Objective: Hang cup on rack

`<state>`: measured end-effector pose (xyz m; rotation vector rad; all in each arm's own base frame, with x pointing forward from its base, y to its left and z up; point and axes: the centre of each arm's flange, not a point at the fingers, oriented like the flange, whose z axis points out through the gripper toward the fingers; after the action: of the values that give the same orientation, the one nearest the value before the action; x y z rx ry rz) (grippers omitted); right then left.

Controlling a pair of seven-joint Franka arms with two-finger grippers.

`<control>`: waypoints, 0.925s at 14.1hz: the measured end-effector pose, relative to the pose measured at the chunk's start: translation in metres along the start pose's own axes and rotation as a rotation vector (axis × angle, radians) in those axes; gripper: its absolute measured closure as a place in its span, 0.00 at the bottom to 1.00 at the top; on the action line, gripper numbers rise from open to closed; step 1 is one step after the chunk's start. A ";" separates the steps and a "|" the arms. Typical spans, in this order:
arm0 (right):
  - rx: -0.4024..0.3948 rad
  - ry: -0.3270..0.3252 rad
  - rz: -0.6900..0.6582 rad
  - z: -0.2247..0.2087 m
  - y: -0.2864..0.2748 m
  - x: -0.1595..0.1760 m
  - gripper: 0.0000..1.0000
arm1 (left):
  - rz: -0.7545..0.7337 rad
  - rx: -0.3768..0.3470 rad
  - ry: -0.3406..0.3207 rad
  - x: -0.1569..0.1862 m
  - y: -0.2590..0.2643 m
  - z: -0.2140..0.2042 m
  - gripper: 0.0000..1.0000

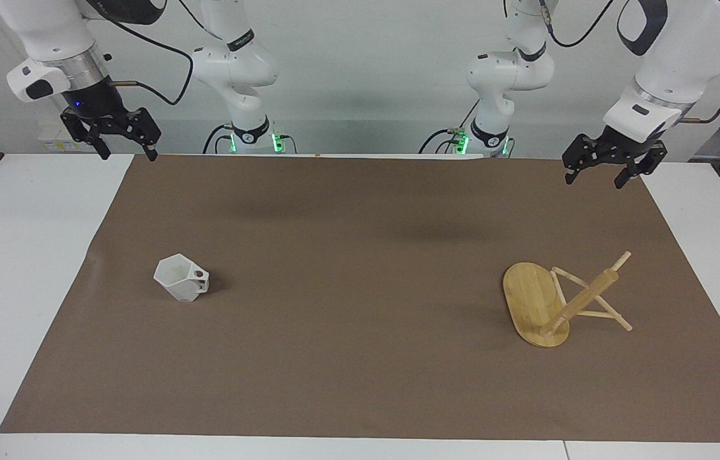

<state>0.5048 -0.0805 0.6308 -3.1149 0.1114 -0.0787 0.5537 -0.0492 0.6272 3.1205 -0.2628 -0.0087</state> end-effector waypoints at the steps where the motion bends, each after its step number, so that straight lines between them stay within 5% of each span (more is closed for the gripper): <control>1: 0.000 0.000 0.001 0.000 0.000 0.000 0.00 | 0.000 0.000 0.000 0.000 0.000 0.000 0.00; 8: 0.001 -0.010 0.007 0.007 0.004 -0.002 0.00 | 0.000 0.000 0.000 0.000 0.000 0.000 0.00; 13: -0.004 0.049 0.010 0.044 0.006 0.008 0.00 | 0.000 0.000 0.002 -0.001 0.000 -0.001 0.00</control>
<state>0.5141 -0.0860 0.5867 -3.1169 0.1280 -0.1555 0.5531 -0.0490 0.6283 3.1207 -0.2621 -0.0059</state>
